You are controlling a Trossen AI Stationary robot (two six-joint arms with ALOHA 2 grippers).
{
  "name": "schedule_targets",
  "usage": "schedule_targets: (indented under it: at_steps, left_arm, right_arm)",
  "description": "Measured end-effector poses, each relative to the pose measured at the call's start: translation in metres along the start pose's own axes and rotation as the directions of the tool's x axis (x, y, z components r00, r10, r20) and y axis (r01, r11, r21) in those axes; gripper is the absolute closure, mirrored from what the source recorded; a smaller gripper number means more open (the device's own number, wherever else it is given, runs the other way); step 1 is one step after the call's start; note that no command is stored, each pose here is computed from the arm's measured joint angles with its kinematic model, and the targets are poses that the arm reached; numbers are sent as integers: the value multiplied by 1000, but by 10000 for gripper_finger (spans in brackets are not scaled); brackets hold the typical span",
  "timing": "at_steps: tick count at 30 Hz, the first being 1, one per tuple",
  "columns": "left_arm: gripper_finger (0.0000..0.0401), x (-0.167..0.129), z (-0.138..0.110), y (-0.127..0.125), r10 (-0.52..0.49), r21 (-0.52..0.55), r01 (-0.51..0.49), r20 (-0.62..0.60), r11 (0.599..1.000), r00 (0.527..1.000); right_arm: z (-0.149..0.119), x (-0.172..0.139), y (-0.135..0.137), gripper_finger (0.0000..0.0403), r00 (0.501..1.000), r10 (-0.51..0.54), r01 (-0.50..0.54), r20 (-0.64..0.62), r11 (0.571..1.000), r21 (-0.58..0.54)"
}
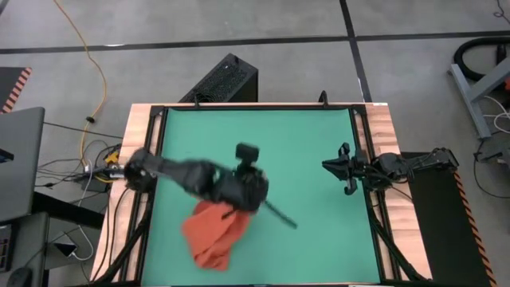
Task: Roll towel
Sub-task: Roll the orange microfiber towel
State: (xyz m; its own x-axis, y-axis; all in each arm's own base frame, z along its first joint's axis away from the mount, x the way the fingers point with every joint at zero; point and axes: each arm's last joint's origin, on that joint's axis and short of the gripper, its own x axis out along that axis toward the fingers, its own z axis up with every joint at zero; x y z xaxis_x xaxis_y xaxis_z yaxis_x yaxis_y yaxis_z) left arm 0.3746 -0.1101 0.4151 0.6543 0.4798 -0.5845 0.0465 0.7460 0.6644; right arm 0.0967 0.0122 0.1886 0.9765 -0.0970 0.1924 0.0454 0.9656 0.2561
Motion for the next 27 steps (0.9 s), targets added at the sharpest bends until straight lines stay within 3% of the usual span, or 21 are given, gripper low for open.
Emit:
schedule_targets:
  at_steps: [3, 6, 8, 10, 13, 16, 17, 18, 19, 20, 21, 24, 25, 27]
  left_arm:
    - [401, 7, -1, 34, -41, -9, 42, 81, 999, 996]
    - [401, 13, -3, 59, -146, -47, 158, 202, 986, 968]
    - [401, 14, -4, 67, -278, -55, 307, 298, 950, 913]
    - [401, 10, -3, 72, -421, -32, 474, 408, 880, 810]
    - [401, 2, -1, 69, -624, 28, 713, 509, 700, 593]
    - [401, -12, 5, 57, -771, 62, 911, 557, 408, 307]
    - [401, -17, 8, 51, -802, 47, 950, 550, 309, 233]
    - [401, -24, 9, 43, -827, 8, 972, 527, 237, 197]
    - [401, -29, 7, 33, -852, -57, 977, 481, 205, 206]
    - [401, -34, 4, 21, -870, -135, 964, 416, 227, 263]
    - [401, -38, 0, 9, -877, -208, 934, 334, 290, 347]
    - [401, -48, -18, -19, -797, -357, 755, 48, 549, 602]
    - [401, -50, -22, -26, -759, -387, 696, -15, 605, 651]
    - [401, -53, -25, -36, -708, -423, 621, -71, 660, 703]
  right_arm:
    - [0, 0, 1, 330, 999, 49, -49, -11, 999, 1]
    - [-1, 0, 2, 330, 998, 66, -66, -16, 998, 0]
    - [-1, 0, 2, 330, 997, 74, -74, -21, 997, 0]
    - [-2, 0, 2, 330, 997, 73, -73, -31, 997, -3]
    - [-4, 1, 2, 330, 996, 70, -71, -52, 997, -18]
    - [-6, 2, 2, 330, 995, 66, -70, -77, 996, -47]
    - [-7, 2, 2, 330, 994, 65, -69, -86, 996, -50]
    - [-8, 3, 2, 330, 993, 65, -70, -96, 996, -52]
    - [-10, 3, 2, 330, 992, 65, -71, -108, 996, -54]
    - [-11, 4, 3, 330, 990, 66, -73, -121, 996, -56]
    - [-12, 5, 4, 330, 989, 71, -79, -130, 995, -57]
    - [-15, 9, 6, 330, 983, 97, -107, -159, 993, -57]
    - [-17, 10, 7, 330, 980, 99, -111, -175, 992, -56]
    - [-22, 14, 10, 330, 971, 108, -123, -212, 991, -60]
